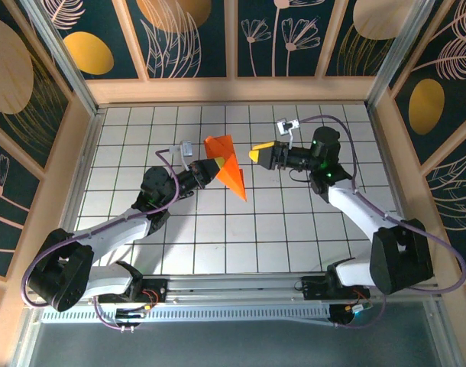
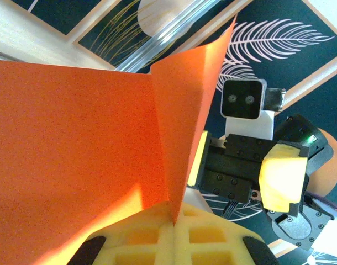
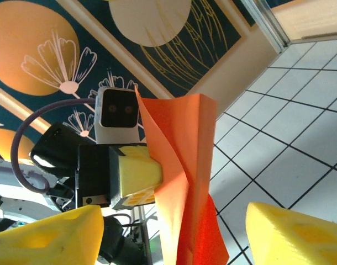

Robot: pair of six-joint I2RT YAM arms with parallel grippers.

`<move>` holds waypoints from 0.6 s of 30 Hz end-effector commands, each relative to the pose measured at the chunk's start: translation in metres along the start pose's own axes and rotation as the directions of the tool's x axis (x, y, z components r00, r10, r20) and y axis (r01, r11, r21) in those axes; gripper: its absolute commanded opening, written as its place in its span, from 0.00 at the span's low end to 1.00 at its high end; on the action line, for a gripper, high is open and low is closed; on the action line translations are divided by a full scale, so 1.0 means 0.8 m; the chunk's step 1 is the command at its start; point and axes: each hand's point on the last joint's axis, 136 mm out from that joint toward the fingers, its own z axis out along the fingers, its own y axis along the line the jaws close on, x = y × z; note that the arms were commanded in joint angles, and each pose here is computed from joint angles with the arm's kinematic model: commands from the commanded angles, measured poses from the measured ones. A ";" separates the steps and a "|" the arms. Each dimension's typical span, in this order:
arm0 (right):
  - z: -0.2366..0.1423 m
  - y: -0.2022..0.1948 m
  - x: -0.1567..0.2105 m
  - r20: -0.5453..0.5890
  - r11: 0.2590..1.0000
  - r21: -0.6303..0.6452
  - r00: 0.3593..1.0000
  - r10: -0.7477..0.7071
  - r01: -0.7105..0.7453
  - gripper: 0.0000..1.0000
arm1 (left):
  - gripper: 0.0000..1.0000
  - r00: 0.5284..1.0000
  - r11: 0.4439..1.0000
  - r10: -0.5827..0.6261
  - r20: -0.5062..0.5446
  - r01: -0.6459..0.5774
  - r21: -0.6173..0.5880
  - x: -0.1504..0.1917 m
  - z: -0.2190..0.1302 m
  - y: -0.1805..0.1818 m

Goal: Fold a paper plane with a square sheet of paper (fold left side to right side)
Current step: Turn over the paper at the center of the table.

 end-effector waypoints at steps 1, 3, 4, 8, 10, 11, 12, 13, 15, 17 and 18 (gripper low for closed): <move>-0.004 -0.011 0.026 -0.034 0.999 0.022 0.998 0.044 -0.043 0.76 | 0.00 0.999 0.997 0.022 0.046 -0.026 0.074 -0.021 0.006 -0.026; -0.003 -0.006 0.037 -0.056 0.999 0.002 0.997 0.051 -0.051 0.80 | 0.00 0.999 0.996 0.020 0.044 -0.024 0.088 -0.022 0.008 -0.030; -0.002 -0.005 0.042 -0.067 0.999 -0.005 0.996 0.054 -0.054 0.81 | 0.00 0.999 0.995 0.019 0.045 -0.023 0.094 -0.023 0.009 -0.031; 0.004 0.001 0.064 -0.114 0.997 -0.029 0.991 0.070 -0.074 0.85 | 0.00 0.999 0.993 0.014 0.046 -0.019 0.116 -0.025 0.011 -0.036; 0.009 0.008 0.071 -0.132 0.996 -0.053 0.989 0.063 -0.071 0.86 | 0.00 0.999 0.993 0.010 0.044 -0.016 0.120 -0.024 0.012 -0.036; 0.013 0.009 0.075 -0.142 0.996 -0.058 0.988 0.061 -0.069 0.86 | 0.00 0.999 0.993 0.010 0.043 -0.015 0.121 -0.024 0.013 -0.037; 0.016 0.009 0.077 -0.147 0.996 -0.056 0.987 0.058 -0.067 0.86 | 0.00 0.999 0.992 0.008 0.038 -0.013 0.123 -0.023 0.014 -0.037; 0.018 0.008 0.079 -0.151 0.996 -0.052 0.987 0.060 -0.068 0.86 | 0.00 0.999 0.992 0.008 0.037 -0.012 0.124 -0.023 0.015 -0.037; 0.024 0.010 0.079 -0.158 0.996 -0.064 0.986 0.059 -0.070 0.86 | 0.00 1.000 0.991 0.005 0.031 -0.009 0.130 -0.021 0.017 -0.038; 0.029 0.014 0.077 -0.159 0.995 -0.080 0.986 0.051 -0.065 0.86 | 0.00 1.000 0.991 0.002 0.026 -0.006 0.136 -0.021 0.019 -0.039; 0.032 0.017 0.074 -0.160 0.994 -0.089 0.986 0.047 -0.061 0.85 | 0.00 1.000 0.990 0.000 0.024 -0.003 0.139 -0.020 0.020 -0.039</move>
